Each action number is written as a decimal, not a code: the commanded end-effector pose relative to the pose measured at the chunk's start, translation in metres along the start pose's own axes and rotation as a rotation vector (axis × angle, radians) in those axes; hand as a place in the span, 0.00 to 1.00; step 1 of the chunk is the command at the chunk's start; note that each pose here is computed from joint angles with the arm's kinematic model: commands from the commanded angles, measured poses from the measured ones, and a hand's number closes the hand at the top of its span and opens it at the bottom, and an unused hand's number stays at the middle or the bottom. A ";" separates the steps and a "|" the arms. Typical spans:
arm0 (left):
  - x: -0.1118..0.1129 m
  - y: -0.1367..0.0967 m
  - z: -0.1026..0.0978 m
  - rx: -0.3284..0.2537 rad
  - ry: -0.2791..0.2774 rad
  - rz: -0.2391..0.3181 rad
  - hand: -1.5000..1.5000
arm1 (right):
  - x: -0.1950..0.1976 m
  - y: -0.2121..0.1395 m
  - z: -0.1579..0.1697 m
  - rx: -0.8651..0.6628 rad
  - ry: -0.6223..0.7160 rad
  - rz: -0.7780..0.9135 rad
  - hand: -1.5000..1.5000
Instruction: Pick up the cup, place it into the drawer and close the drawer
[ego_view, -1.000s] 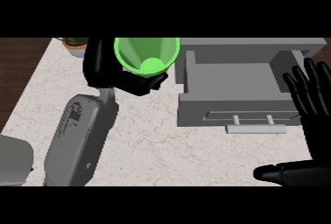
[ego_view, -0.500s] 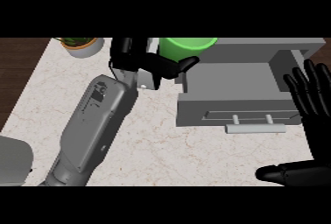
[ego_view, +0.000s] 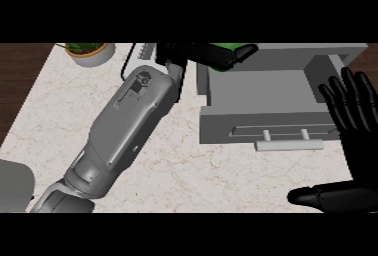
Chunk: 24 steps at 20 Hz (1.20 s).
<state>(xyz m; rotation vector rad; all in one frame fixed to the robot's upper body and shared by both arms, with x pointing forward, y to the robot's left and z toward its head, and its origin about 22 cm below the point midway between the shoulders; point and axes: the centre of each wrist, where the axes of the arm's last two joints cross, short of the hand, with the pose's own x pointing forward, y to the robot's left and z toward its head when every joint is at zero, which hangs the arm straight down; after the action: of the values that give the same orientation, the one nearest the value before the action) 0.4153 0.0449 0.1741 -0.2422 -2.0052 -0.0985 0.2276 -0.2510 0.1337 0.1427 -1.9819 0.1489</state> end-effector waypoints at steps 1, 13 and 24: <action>-0.015 -0.005 -0.007 0.024 0.017 -0.026 1.00 | -0.006 0.007 0.002 -0.005 -0.021 0.006 0.00; -0.038 -0.016 -0.008 -0.014 0.101 -0.152 1.00 | 0.002 0.007 -0.003 0.034 -0.041 -0.027 0.00; -0.055 -0.018 0.002 -0.056 0.145 -0.315 1.00 | 0.001 0.005 -0.025 0.066 -0.041 -0.023 0.00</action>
<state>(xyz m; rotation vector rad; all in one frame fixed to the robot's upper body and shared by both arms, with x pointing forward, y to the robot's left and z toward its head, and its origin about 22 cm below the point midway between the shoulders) 0.4306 0.0162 0.1348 -0.0266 -1.8963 -0.3175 0.2429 -0.2435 0.1415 0.1975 -2.0089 0.1874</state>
